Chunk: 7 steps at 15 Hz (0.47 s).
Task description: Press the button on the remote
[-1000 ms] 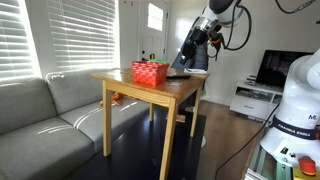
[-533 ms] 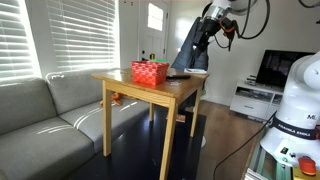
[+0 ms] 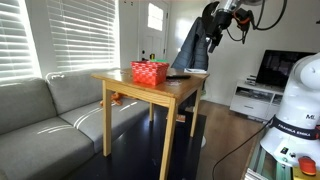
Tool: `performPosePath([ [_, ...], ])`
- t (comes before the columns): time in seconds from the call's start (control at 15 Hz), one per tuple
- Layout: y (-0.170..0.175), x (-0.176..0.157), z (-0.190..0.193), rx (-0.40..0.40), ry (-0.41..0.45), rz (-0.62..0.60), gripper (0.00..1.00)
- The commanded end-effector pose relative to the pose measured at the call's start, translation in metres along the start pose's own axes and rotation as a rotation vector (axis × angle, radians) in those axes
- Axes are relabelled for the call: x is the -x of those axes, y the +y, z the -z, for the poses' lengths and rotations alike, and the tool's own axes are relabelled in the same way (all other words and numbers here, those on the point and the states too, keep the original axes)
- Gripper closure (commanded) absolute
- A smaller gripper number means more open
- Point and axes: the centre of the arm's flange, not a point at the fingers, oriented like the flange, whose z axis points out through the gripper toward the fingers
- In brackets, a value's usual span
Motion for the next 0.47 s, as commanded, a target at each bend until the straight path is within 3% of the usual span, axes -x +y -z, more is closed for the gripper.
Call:
performPosePath([
  [0.0, 0.0008, 0.0029, 0.0002, -0.002, -0.015, -0.004, 0.0],
  [0.4, 0.0008, 0.0046, -0.0002, -0.003, -0.027, -0.006, 0.0],
])
